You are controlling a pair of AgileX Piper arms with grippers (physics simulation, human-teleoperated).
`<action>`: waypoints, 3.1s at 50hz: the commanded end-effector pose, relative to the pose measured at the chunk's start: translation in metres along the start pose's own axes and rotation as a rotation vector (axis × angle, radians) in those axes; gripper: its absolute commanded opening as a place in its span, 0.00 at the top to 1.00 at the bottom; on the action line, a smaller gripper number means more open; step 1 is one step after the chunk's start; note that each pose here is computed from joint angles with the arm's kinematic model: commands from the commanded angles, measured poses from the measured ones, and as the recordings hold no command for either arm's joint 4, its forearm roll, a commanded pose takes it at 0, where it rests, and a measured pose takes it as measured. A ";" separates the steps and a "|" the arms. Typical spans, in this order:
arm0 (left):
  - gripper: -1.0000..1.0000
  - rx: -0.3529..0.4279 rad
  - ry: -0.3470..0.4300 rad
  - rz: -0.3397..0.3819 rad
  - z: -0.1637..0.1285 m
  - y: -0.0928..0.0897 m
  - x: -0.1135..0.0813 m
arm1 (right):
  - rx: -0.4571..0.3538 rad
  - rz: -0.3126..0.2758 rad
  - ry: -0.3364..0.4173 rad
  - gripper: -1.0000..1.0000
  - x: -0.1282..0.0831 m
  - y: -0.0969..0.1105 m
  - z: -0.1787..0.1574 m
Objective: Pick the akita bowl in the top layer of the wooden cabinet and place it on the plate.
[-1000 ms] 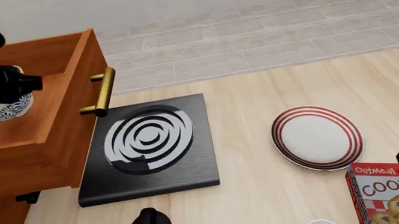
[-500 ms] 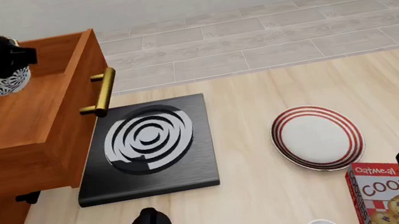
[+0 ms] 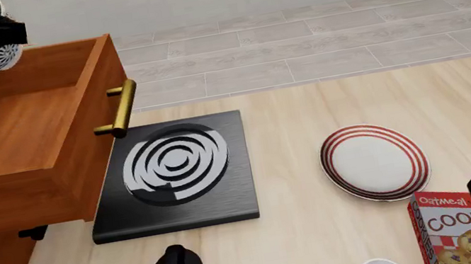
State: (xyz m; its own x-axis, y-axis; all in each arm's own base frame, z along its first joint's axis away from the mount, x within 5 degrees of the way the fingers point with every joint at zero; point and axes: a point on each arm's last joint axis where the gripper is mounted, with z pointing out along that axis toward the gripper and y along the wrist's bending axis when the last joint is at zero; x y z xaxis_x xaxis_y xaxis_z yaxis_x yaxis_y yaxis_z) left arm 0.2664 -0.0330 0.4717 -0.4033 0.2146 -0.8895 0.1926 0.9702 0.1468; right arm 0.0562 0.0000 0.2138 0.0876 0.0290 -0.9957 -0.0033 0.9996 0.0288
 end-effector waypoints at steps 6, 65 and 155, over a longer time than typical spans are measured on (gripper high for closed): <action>1.00 0.002 -0.117 0.073 -0.020 -0.005 -0.016 | -0.001 -0.005 -0.001 0.00 0.000 0.000 0.000; 1.00 0.297 -0.386 0.215 -0.054 -0.089 -0.054 | -0.011 -0.013 0.010 0.00 0.001 0.001 0.000; 1.00 0.639 -0.427 0.270 -0.034 -0.215 -0.042 | -0.030 -0.051 0.005 0.00 0.000 0.002 0.002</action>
State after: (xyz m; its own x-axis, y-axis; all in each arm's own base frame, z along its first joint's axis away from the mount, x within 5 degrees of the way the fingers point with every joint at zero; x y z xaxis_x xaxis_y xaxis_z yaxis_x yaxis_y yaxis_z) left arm 0.2131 -0.2342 0.4971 0.0615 0.2448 -0.9676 0.7447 0.6342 0.2078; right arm 0.0578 0.0017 0.2141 0.0839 -0.0171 -0.9963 -0.0269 0.9994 -0.0194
